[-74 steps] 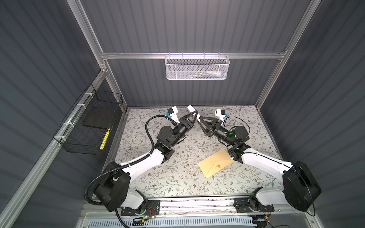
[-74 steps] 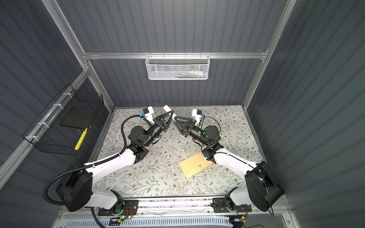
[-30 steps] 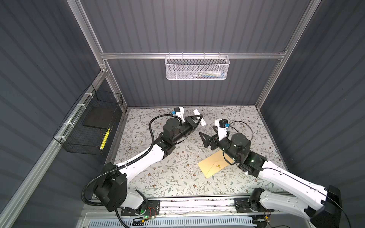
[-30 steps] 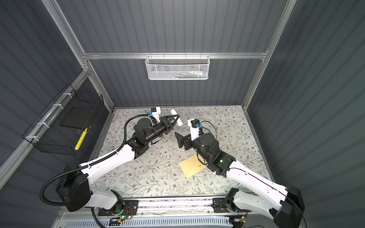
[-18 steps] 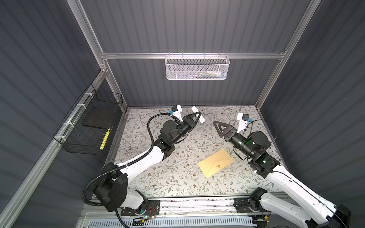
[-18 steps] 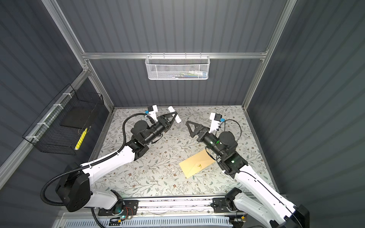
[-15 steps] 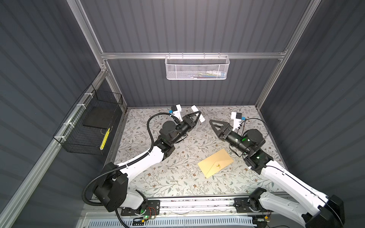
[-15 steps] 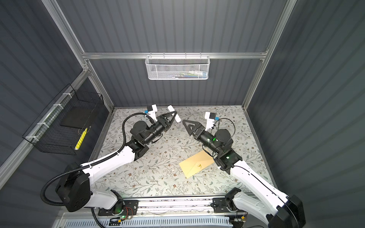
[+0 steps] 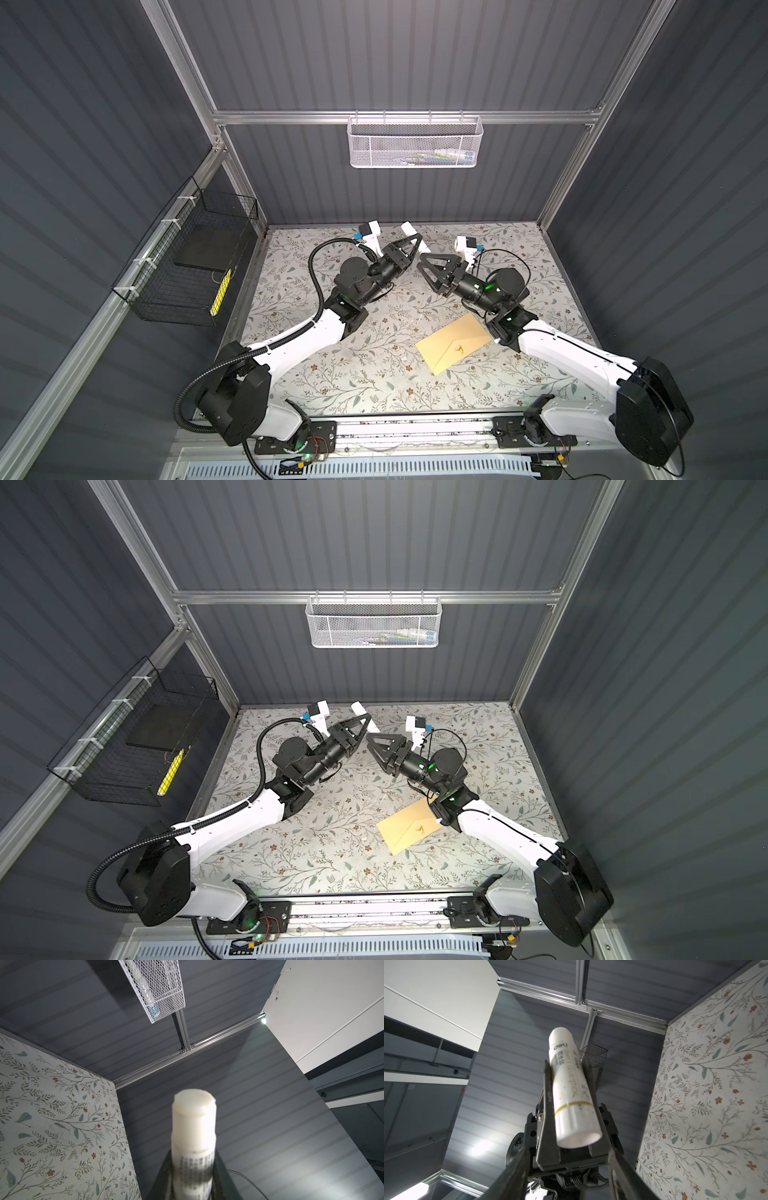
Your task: Place the letter into the envelope and seal it
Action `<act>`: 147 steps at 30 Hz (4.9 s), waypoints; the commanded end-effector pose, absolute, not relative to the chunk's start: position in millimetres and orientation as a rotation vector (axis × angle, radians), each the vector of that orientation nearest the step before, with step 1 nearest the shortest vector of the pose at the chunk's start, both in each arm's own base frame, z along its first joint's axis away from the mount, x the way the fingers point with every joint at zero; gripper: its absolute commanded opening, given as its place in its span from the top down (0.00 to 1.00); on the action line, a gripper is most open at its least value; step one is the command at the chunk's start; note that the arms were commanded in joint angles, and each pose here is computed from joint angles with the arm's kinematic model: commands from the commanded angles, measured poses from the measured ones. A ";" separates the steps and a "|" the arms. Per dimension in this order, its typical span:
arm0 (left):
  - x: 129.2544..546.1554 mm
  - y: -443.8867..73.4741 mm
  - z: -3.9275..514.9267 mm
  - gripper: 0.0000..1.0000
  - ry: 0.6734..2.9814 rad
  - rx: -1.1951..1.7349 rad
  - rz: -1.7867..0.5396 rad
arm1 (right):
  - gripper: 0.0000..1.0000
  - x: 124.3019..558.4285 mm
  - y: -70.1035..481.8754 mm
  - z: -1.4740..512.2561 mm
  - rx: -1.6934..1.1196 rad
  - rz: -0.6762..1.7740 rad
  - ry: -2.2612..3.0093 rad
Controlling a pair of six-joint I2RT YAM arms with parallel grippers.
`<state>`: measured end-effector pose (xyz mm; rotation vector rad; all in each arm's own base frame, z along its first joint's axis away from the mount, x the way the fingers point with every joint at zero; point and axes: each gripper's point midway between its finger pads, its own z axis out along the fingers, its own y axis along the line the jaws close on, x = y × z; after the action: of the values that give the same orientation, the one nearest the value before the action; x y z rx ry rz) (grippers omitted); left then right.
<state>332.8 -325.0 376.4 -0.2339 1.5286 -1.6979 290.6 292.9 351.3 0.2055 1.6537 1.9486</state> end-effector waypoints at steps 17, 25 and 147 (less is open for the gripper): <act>327.9 -312.5 385.4 1.00 1.467 -0.235 -1.695 | 0.60 299.7 285.0 360.5 0.225 1.964 1.547; 327.1 -311.6 384.2 1.00 1.472 -0.236 -1.692 | 0.58 306.3 281.8 358.5 0.234 1.943 1.556; 314.3 -306.0 376.9 1.00 1.467 -0.166 -1.662 | 0.73 281.4 304.8 365.0 0.032 2.096 1.443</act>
<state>314.7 -306.7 375.0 -0.1660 1.4709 -1.6746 289.2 306.8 351.2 0.0868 1.5019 2.0866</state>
